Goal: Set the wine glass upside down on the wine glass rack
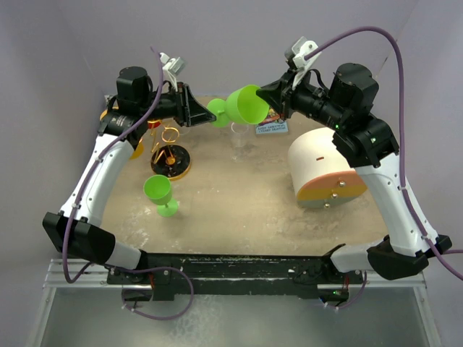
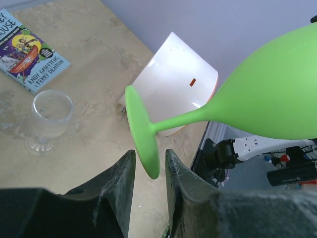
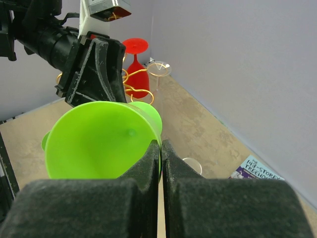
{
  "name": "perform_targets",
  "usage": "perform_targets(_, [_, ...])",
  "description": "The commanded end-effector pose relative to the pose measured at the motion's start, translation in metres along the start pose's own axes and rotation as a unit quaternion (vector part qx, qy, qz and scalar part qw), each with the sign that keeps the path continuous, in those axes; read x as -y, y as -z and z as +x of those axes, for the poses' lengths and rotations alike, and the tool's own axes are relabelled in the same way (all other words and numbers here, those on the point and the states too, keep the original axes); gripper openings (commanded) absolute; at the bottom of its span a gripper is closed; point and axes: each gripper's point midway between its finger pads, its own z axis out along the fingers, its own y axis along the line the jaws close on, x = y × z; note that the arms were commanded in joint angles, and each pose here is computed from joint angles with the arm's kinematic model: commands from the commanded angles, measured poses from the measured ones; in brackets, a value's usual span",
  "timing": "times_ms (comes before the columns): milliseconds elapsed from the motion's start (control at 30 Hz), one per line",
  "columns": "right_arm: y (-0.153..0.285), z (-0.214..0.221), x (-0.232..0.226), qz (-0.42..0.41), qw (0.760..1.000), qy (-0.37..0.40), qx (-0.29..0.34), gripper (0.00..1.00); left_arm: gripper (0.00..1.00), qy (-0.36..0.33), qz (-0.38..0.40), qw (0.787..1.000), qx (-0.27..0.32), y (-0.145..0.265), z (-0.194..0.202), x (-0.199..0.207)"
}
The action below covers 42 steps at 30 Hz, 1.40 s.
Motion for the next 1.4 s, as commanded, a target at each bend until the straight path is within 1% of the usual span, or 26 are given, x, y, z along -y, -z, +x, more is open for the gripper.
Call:
perform_targets(0, [0.014, -0.037, -0.004, -0.002, 0.998, 0.015, 0.056, 0.0, 0.33, -0.004, 0.035, 0.999, 0.006, -0.002, -0.005, 0.013])
perform_targets(200, [0.013, -0.036, -0.005, -0.007, 0.998, 0.014, 0.055, 0.0, 0.3, 0.007, 0.046, 0.999, 0.004, -0.004, -0.002, 0.014])
perform_targets(300, [0.012, -0.034, -0.006, -0.011, 0.998, 0.013, 0.053, 0.0, 0.19, 0.01, 0.054, 0.998, 0.004, -0.005, -0.001, 0.016])
perform_targets(400, [0.011, -0.032, -0.007, -0.012, 0.998, 0.012, 0.052, 0.0, 0.12, 0.007, 0.058, 0.998, 0.006, -0.004, -0.002, 0.018])
perform_targets(500, [0.01, -0.028, -0.008, -0.015, 0.999, 0.009, 0.048, 0.0, 0.0, -0.002, 0.061, 0.998, 0.013, -0.002, -0.004, 0.021])
perform_targets(600, [0.011, -0.023, -0.009, -0.016, 0.999, 0.004, 0.043, 0.0, 0.0, -0.013, 0.065, 0.998, 0.018, 0.001, -0.005, 0.025])
perform_targets(633, [0.011, -0.022, -0.01, -0.018, 0.999, 0.006, 0.04, 0.01, 0.0, -0.016, 0.065, 0.998, 0.019, 0.002, -0.005, 0.026])
perform_targets(833, [0.019, -0.022, -0.01, -0.018, 0.999, 0.022, 0.037, 0.3, 0.0, -0.026, 0.049, 0.998, 0.034, 0.014, -0.01, 0.023])
perform_targets(900, [0.023, -0.021, -0.009, -0.016, 0.999, 0.025, 0.035, 0.42, 0.0, -0.025, 0.041, 0.998, 0.043, 0.021, -0.014, 0.02])
perform_targets(1000, [0.031, -0.022, -0.007, -0.009, 0.999, 0.034, 0.034, 0.53, 0.0, -0.024, 0.027, 0.998, 0.059, 0.034, -0.023, 0.016])
perform_targets(1067, [0.037, -0.022, -0.005, -0.003, 0.999, 0.041, 0.034, 0.57, 0.0, -0.028, 0.014, 0.997, 0.069, 0.042, -0.028, 0.014])
perform_targets(1133, [0.044, -0.023, -0.002, 0.005, 0.998, 0.046, 0.034, 0.6, 0.0, -0.05, -0.008, 0.996, 0.079, 0.051, -0.033, 0.013])
perform_targets(1200, [0.051, -0.023, 0.002, 0.018, 0.998, 0.055, 0.032, 0.62, 0.0, -0.087, -0.041, 0.992, 0.083, 0.06, -0.036, 0.012])
perform_targets(1267, [0.056, -0.02, 0.007, 0.027, 0.997, 0.062, 0.028, 0.63, 0.0, -0.131, -0.08, 0.985, 0.084, 0.072, -0.04, 0.014])
perform_targets(1367, [0.059, -0.011, 0.016, 0.042, 0.997, 0.062, 0.019, 0.64, 0.0, -0.206, -0.147, 0.964, 0.085, 0.095, -0.046, 0.014])
